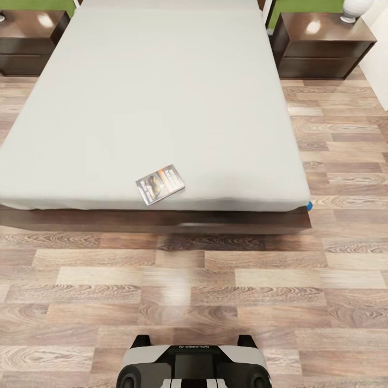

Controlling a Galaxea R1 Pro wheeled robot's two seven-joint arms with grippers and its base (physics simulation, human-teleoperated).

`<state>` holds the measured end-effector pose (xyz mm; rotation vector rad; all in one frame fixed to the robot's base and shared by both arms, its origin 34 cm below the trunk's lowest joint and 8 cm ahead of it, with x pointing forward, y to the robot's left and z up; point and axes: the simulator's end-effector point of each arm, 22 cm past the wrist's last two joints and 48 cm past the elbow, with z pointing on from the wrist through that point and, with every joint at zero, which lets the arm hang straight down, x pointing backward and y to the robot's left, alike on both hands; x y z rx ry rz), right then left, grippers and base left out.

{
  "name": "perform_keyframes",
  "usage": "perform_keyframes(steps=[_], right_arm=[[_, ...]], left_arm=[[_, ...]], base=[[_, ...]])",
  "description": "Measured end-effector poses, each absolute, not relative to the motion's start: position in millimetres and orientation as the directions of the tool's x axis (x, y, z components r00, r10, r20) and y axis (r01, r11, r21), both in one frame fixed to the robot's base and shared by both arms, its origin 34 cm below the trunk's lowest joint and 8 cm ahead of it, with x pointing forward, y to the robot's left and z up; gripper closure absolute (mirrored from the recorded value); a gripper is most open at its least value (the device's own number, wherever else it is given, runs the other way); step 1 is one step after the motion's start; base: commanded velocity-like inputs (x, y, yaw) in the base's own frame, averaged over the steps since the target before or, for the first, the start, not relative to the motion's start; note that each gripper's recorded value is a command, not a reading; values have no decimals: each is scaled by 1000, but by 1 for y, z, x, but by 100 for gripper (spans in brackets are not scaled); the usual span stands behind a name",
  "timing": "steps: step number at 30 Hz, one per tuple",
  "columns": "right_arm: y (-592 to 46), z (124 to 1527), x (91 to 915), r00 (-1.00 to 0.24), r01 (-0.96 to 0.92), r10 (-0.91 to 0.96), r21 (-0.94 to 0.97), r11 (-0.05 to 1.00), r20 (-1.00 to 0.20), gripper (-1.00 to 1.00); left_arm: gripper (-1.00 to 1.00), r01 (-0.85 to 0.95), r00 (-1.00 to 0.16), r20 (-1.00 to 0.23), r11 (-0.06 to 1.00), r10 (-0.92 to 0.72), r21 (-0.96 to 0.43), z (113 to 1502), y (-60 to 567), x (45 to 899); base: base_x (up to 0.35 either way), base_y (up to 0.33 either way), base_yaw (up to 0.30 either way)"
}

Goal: In the bedroom, move the book from the bed onto either nightstand, and place the two sandals side by side next to the bed.

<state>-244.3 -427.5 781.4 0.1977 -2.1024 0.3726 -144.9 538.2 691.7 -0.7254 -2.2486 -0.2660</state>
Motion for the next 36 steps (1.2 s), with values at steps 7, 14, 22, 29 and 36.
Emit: perform_keyframes(steps=[7,14,22,29,36], right_arm=[[-437,778,-240,-538,-290,17,-203,935,843,-100],[-441,767,-233,-554,-288,21,-215,933,833,-100],[-444,754,-225,-571,-286,23,-225,931,821,-100],[-457,741,-214,-599,-271,66,-279,921,798,-100],[-465,733,-206,-623,-240,127,-343,908,772,-100]], left_arm=[[-100,575,-563,712,818,419,-26,691,538,-144],[-100,575,-564,712,818,418,-25,691,538,-144],[-100,576,-560,716,817,416,-25,691,539,-144],[-100,577,-558,718,816,415,-23,692,540,-145],[-100,579,-558,718,815,416,-21,692,540,-144]], base=[[-26,0,0],[-5,0,0],[-1,0,0],[0,0,0],[0,0,0]])
